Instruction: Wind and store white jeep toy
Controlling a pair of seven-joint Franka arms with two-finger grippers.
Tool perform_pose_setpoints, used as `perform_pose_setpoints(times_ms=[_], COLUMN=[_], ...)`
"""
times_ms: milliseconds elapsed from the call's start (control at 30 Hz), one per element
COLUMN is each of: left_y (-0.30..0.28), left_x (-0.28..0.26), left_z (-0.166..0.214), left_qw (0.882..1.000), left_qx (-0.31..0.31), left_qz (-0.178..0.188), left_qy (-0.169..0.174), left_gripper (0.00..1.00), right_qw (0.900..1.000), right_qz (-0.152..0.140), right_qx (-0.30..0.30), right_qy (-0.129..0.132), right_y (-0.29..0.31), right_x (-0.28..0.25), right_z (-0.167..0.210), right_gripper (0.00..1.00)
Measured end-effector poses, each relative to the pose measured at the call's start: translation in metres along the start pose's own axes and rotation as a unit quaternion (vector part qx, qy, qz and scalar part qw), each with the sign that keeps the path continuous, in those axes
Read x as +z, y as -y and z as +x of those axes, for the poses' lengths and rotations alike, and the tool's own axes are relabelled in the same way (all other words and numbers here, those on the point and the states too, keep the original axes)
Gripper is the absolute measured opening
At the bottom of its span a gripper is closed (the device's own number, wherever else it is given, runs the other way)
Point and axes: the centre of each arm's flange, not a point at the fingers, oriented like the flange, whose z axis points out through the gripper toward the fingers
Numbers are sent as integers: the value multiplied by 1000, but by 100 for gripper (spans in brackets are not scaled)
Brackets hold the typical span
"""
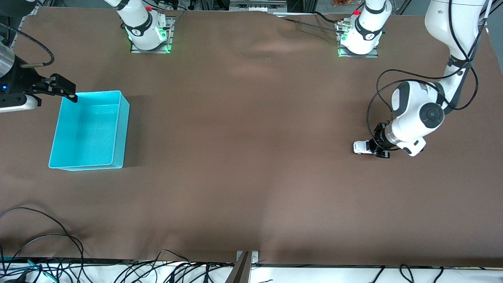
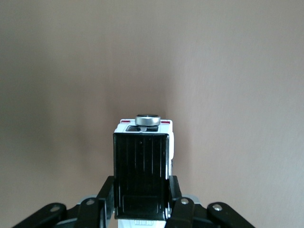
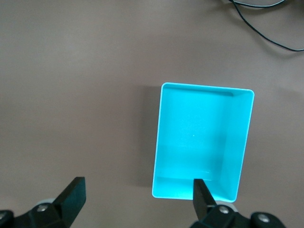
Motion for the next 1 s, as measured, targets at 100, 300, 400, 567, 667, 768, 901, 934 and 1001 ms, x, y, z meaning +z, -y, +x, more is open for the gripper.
perform_pose_setpoints(times_ms=[100,300,400,567,667,768,901,934,1001], left_y=[4,14,16,17,17,17,17,17,17], left_x=[4,15,16,16,16,16,16,16,16], left_z=[-15,-24,-23,-22,-21,-18,-8,-6,0], left_qw=[1000,1000,1000,1000,1000,1000,1000,1000,1000], left_qx=[2,-11,-21,-25,-26,-25,-24,-25,-26], left_qz=[6,4,-1,-2,-3,-3,-4,-4,-4], left_qy=[3,5,5,5,5,1,-5,-6,-8], left_gripper=[48,48,48,48,48,48,48,48,48], right_qw=[1000,1000,1000,1000,1000,1000,1000,1000,1000], right_qz=[0,0,0,0,0,0,0,0,0], right_qx=[0,0,0,0,0,0,0,0,0], right_qy=[0,-1,-1,-1,-1,-1,-2,-2,-2], right_y=[0,0,0,0,0,0,0,0,0], right_x=[0,0,0,0,0,0,0,0,0], right_z=[0,0,0,0,0,0,0,0,0], right_gripper=[100,100,100,100,100,100,100,100,100])
